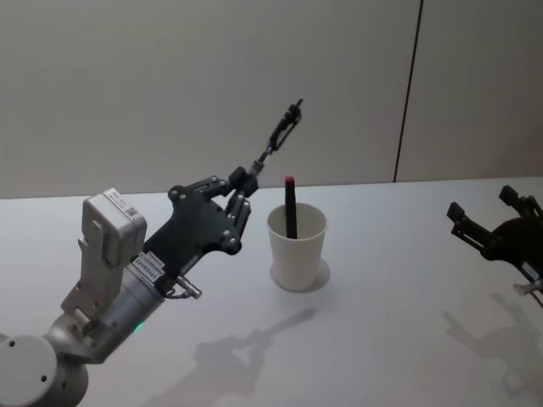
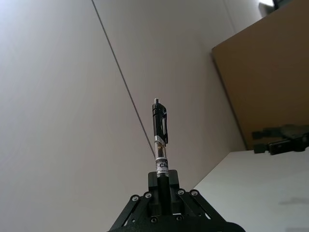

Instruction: Place the pen into the pen holder.

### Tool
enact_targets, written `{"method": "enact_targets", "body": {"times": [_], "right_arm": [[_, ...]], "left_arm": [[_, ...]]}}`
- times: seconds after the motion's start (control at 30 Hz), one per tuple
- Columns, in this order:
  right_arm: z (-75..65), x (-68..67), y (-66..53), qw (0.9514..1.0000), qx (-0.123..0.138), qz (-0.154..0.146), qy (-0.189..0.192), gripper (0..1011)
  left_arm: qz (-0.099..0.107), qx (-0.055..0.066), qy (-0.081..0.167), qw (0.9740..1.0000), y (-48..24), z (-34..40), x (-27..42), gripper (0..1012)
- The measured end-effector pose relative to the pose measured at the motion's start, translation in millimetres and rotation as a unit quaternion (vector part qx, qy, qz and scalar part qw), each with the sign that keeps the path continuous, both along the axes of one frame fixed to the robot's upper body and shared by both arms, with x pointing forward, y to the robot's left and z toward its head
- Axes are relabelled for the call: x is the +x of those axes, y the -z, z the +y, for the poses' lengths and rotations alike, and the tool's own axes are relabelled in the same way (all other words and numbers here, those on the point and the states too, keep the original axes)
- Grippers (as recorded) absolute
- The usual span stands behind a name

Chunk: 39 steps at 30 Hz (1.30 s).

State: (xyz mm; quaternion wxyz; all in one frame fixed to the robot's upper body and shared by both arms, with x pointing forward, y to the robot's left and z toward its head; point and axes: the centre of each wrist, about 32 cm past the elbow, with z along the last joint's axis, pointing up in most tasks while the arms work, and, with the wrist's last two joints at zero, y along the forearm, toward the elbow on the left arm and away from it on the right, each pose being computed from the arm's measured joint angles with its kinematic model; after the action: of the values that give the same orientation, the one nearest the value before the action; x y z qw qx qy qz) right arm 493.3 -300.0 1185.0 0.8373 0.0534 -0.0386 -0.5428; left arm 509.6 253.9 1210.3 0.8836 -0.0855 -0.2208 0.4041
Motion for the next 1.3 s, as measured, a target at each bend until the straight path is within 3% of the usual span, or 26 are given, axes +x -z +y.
{"method": "enact_targets", "body": {"times": [0.37,0.6,0.8,1.0,1.3], "right_arm": [[0.0,0.0,0.0,1.0,0.0,0.0,0.0,1001],[0.0,0.0,0.0,1.0,0.0,0.0,0.0,1002],[0.0,0.0,0.0,1.0,0.0,0.0,0.0,1001],[0.0,0.0,0.0,1.0,0.0,0.0,0.0,1001],[0.0,0.0,0.0,1.0,0.0,0.0,0.0,1001]], "left_arm": [[-0.018,-0.008,0.057,0.9982,-2.4,-8.6,3.1,130],[-0.023,-0.011,0.091,0.9956,-2.9,-13.4,5.9,129],[-0.024,-0.006,0.118,0.9927,-3.6,-17.3,9.3,130],[-0.019,0.011,0.138,0.9901,-5.0,-20.8,12.8,129],[-0.007,0.059,0.162,0.9849,-8.6,-28.4,19.2,129]]}}
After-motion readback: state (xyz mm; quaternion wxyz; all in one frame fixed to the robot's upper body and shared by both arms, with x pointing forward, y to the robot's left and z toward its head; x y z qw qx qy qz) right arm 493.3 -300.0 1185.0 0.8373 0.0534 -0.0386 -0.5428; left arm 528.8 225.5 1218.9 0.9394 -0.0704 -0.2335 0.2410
